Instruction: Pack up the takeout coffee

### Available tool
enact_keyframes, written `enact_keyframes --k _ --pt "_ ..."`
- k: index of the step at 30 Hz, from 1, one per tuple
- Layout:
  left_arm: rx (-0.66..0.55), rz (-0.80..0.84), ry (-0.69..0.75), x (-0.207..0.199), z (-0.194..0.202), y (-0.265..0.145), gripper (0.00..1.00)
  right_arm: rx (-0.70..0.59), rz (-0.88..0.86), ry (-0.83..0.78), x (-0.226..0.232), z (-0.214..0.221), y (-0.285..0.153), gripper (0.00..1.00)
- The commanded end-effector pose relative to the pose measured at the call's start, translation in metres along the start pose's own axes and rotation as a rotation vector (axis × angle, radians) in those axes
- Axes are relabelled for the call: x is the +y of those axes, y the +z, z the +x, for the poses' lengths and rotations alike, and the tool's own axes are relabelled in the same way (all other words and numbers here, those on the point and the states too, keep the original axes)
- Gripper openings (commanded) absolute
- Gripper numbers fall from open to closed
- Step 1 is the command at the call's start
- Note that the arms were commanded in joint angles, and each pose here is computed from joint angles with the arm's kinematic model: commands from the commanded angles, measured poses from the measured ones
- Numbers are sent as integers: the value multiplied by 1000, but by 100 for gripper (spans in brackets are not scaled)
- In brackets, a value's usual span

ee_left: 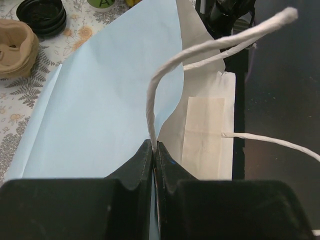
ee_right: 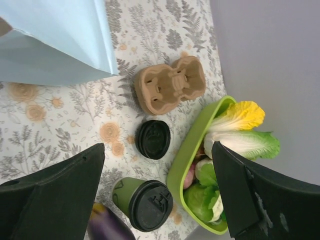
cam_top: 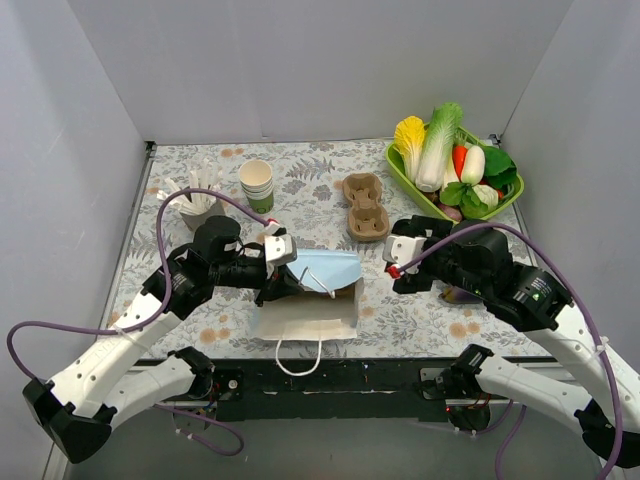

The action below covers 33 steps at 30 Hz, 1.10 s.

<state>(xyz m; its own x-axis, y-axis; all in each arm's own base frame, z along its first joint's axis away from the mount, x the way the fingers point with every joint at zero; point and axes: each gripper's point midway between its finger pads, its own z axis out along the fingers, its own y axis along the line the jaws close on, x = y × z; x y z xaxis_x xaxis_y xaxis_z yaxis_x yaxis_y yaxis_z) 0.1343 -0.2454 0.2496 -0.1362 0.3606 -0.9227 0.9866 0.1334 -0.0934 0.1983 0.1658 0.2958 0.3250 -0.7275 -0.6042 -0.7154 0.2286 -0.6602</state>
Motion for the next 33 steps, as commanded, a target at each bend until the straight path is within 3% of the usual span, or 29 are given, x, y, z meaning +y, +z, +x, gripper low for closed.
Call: enact_keyframes --k 1,5,7,13,18,24,27,33 --pt "25 60 -85 -17 16 0 0 -51 -132 31 29 -5 4 95" --pt "38 42 -113 -17 27 1 0 -59 -150 36 31 -7 11 93" --pt "43 -57 -185 1 24 4 0 -131 -177 32 24 -31 4 93" --pt "87 -78 -243 24 5 15 0 -283 -490 9 45 -86 -22 85" --pt "112 -117 -285 50 -11 18 0 -265 -530 -39 53 -78 -17 82" --pt "116 -91 -504 96 -41 8 0 -293 -544 -27 50 -88 -19 83" --pt "141 -24 -576 97 -42 10 0 -266 -596 -88 65 -73 -9 85" --pt "132 -7 -600 103 -39 13 0 -255 -512 -159 66 -56 32 91"
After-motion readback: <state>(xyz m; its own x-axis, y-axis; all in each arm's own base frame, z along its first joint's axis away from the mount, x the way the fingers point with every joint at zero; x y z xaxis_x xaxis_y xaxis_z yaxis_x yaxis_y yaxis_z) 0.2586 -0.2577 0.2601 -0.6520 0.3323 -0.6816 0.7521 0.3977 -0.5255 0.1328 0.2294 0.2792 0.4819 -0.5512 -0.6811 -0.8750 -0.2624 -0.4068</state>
